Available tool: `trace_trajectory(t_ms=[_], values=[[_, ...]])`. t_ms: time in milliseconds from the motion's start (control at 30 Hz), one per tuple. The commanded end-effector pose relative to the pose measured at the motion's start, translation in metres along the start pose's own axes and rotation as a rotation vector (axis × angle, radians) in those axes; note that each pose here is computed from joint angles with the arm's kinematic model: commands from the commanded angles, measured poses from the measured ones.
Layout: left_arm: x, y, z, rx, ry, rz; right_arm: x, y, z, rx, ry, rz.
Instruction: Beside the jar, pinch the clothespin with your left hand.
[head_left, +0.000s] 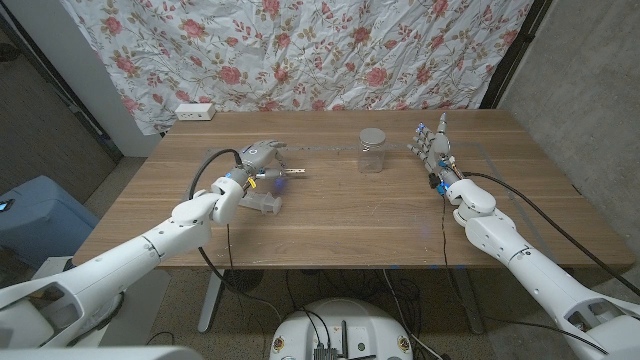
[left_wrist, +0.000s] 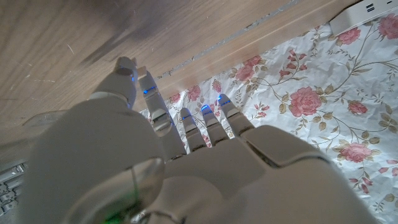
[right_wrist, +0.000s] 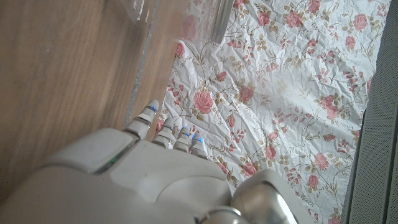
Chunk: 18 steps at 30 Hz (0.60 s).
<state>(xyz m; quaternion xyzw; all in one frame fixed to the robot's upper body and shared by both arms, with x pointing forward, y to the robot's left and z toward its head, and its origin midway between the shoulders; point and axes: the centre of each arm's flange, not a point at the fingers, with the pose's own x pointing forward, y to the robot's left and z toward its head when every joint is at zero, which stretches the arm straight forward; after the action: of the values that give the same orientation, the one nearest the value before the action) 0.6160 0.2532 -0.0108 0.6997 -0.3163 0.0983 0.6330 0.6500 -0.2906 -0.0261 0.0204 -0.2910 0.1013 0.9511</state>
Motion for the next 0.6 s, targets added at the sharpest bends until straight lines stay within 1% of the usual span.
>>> trace_trajectory(t_ms=[33, 167, 300, 400, 600], values=[[-0.005, -0.009, -0.003, 0.009, 0.018, -0.01, 0.0, 0.0, 0.0, 0.0, 0.0, 0.0], [-0.006, -0.011, -0.004, 0.02, 0.022, -0.013, 0.0, 0.0, 0.0, 0.0, 0.0, 0.0], [-0.007, -0.013, -0.005, 0.053, 0.013, -0.014, 0.0, 0.0, 0.0, 0.0, 0.0, 0.0], [-0.008, -0.016, -0.006, 0.048, 0.019, -0.022, 0.0, 0.0, 0.0, 0.0, 0.0, 0.0], [-0.011, -0.02, -0.007, 0.076, 0.015, -0.033, 0.0, 0.0, 0.0, 0.0, -0.001, 0.0]])
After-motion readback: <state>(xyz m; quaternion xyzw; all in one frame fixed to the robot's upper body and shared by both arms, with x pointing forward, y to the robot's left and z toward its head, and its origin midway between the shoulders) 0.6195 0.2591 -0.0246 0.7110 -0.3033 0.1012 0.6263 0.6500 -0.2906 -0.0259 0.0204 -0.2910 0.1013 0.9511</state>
